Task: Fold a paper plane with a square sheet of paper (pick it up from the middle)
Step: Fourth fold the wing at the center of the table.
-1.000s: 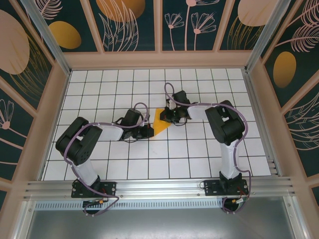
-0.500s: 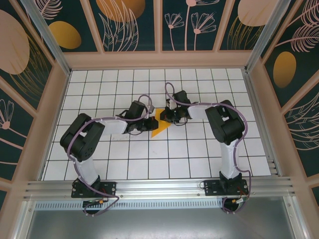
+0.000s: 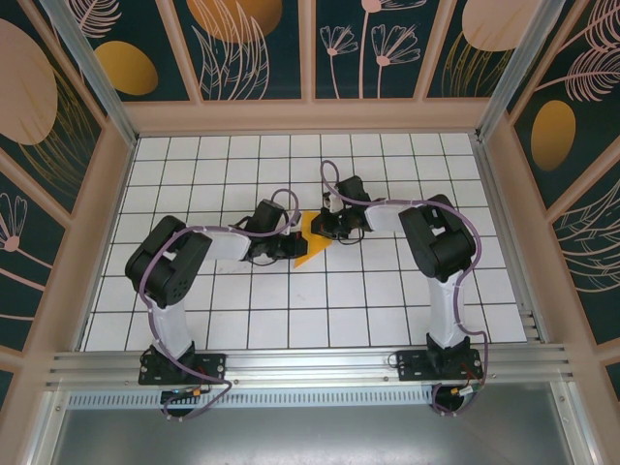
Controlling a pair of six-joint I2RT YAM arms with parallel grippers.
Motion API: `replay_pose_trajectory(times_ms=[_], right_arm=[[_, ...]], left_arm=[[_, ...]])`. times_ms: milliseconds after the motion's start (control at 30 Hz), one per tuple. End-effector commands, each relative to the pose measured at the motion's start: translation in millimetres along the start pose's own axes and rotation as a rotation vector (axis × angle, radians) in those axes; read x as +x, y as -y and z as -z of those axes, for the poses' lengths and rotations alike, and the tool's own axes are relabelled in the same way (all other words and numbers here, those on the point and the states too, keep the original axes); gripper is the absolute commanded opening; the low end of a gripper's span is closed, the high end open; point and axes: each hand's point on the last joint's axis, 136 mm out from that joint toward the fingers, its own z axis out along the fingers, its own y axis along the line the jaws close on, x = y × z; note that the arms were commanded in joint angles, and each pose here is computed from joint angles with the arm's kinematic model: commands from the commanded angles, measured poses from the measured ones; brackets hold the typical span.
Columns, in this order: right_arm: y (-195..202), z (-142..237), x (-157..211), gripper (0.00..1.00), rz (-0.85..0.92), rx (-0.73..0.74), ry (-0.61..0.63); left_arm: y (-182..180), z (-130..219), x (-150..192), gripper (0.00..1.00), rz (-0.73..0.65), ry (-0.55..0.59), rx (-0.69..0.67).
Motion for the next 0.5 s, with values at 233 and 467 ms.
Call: replay_pose_trajectory(times_ms=[233,467], right_arm=[[74.3,-16.0,30.6,0.00,-0.128,0.237,-0.078],[78.9,-16.2,33.5,0.00,-0.139,0.256,-0.086]], left_arm=[[-43.4,17.1,86.9,0.01,0.095,-0.173,-0.093],[-48.4,23.4,105.5,0.00,0.108,-0.190,-0.116]])
